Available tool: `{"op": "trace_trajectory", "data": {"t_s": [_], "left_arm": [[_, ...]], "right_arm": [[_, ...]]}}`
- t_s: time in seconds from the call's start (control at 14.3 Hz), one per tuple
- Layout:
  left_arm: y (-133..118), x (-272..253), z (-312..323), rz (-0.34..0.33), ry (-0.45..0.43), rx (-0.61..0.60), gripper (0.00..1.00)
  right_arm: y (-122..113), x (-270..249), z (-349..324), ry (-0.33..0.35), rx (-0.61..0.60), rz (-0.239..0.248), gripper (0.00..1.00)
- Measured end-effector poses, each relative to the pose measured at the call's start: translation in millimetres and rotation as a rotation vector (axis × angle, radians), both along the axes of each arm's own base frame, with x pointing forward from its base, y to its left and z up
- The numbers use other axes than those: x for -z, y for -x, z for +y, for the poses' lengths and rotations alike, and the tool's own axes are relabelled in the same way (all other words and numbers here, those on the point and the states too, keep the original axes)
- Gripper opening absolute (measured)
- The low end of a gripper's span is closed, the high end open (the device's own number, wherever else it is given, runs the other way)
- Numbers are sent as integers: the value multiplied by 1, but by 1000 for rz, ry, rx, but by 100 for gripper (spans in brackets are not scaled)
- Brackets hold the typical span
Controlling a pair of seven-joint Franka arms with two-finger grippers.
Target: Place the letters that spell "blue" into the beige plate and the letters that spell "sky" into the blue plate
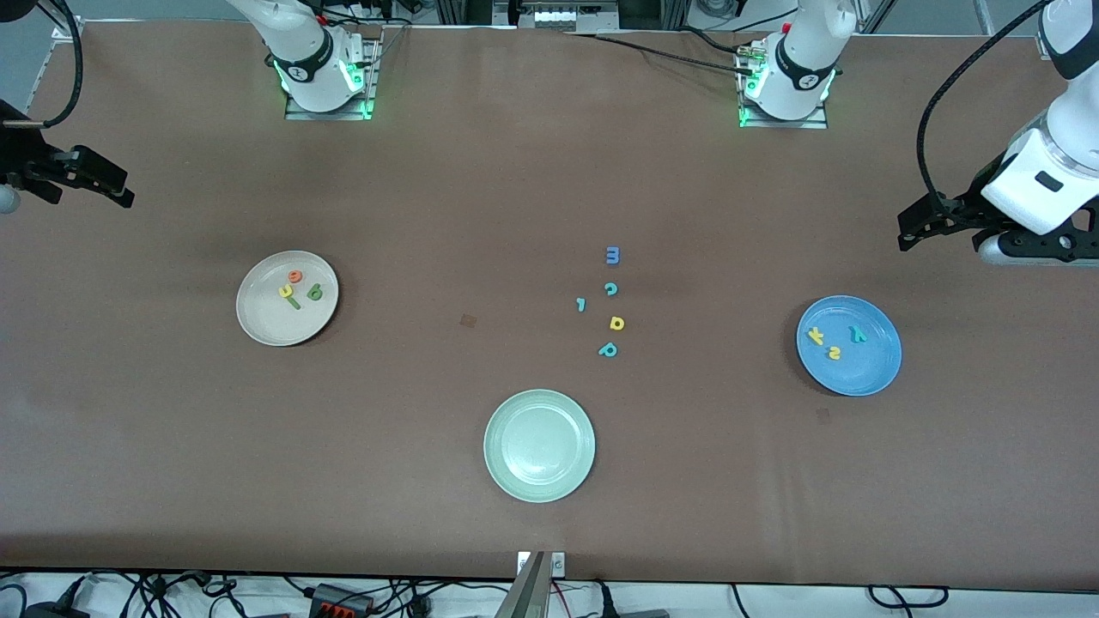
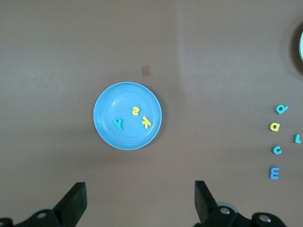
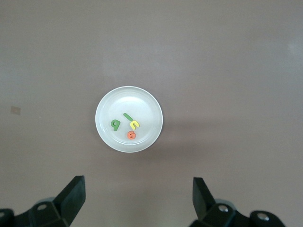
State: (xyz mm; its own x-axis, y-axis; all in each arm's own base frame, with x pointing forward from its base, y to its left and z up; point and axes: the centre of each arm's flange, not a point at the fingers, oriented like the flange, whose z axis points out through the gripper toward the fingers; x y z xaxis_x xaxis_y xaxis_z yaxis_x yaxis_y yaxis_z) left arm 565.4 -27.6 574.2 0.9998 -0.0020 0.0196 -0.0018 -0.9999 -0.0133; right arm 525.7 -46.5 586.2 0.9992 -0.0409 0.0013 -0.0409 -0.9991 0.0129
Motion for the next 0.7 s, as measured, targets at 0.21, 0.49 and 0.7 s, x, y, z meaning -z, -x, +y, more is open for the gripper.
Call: {"op": "trace_trajectory", "data": {"t_s": [0.21, 0.49, 0.7], "left_arm": [[0, 0, 0, 0, 0, 0, 100], [0, 0, 0, 0, 0, 0, 100], [0, 0, 0, 0, 0, 0, 100]], "right_arm": [[1, -1, 0, 0, -2, -2, 100], [1, -3, 0, 1, -2, -4, 100], [1, -2, 0, 1, -3, -4, 100]]}}
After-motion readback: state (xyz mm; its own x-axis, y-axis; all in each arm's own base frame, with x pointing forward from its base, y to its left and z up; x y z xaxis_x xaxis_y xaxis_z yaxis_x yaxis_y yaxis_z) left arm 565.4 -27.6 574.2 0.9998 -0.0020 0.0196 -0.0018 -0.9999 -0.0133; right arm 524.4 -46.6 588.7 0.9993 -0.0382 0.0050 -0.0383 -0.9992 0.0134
